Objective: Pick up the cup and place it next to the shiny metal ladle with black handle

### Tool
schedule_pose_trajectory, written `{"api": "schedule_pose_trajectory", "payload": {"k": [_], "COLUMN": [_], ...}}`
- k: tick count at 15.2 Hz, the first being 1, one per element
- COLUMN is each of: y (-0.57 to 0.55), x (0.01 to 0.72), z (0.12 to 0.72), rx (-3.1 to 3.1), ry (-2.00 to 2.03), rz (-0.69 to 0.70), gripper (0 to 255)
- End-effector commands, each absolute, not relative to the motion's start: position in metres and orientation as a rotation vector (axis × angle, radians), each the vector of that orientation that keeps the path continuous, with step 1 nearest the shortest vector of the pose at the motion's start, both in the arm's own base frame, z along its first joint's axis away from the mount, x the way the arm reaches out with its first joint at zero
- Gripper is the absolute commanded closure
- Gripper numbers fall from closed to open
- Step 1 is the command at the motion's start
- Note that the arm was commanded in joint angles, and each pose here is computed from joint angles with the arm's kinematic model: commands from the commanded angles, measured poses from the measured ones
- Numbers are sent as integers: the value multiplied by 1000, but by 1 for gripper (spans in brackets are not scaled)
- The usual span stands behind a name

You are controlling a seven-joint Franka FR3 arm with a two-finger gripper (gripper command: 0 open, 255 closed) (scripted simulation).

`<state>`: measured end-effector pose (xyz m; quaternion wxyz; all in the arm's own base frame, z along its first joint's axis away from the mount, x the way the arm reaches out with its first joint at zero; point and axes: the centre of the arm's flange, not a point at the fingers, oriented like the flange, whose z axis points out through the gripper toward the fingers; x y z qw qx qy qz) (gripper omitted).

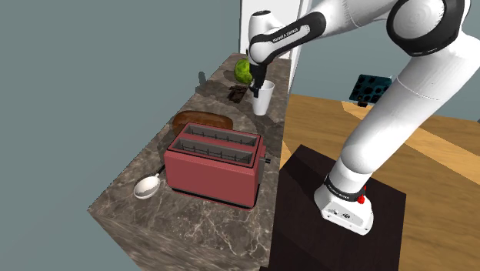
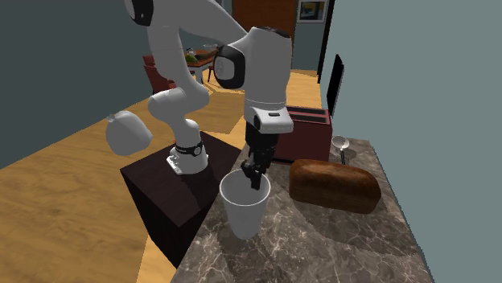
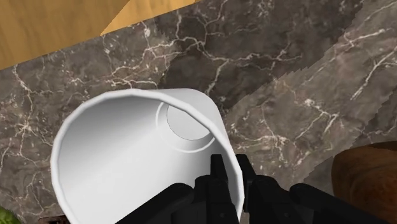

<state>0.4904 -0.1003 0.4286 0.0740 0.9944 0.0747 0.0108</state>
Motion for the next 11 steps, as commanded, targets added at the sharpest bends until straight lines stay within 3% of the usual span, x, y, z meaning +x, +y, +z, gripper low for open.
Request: {"api": "schedule_pose_trajectory", "payload": {"k": [1,11], "y": [-100,-100], "x": [491,491], "z": [439,492], "rx": [2985,2985], "ry": [224,224], "rz": [32,32], "gripper": [255,255]}}
